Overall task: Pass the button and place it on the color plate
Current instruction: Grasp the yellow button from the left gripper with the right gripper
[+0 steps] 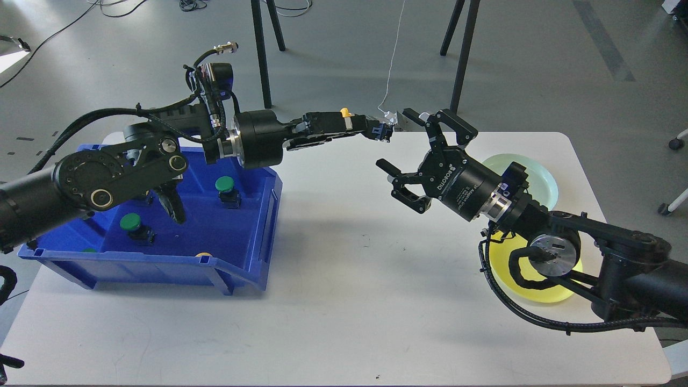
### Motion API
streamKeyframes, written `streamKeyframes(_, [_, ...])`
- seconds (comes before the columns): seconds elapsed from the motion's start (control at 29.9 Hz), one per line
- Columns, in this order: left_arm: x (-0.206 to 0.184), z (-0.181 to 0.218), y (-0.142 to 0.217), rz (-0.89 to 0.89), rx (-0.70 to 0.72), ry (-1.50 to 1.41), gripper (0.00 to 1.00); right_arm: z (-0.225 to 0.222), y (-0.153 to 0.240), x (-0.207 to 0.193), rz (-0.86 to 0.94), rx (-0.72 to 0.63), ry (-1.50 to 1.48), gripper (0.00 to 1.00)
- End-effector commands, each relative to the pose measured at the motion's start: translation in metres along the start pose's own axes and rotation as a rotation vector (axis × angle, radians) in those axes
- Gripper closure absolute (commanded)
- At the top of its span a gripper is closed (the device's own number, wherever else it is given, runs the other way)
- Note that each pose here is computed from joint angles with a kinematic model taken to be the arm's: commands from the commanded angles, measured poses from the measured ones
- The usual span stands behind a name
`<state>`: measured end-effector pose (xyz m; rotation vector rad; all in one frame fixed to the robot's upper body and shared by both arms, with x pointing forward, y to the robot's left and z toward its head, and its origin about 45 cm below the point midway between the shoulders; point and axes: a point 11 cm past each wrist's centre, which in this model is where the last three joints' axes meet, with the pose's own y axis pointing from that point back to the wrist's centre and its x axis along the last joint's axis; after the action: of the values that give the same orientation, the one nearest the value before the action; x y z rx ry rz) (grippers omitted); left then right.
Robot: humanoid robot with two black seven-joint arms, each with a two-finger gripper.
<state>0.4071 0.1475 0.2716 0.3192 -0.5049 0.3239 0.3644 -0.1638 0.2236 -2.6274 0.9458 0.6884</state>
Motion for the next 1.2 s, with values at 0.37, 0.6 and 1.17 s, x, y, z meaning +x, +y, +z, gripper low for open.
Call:
streamKeyframes(0.37, [0.0, 0.0, 0.001, -0.007, 0.006, -0.02, 0.99, -0.003, -0.025, 0.002, -0.001, 0.015, 0.024, 0.24])
streamKeyframes(0.6, [0.0, 0.0, 0.001, -0.004, 0.006, -0.02, 0.99, 0.006, -0.033, -0.006, -0.022, 0.009, 0.006, 0.42])
streamKeyframes(1.17, [0.0, 0.0, 0.001, -0.005, 0.005, -0.018, 0.93, 0.009, -0.033, -0.007, -0.024, 0.007, -0.002, 0.96])
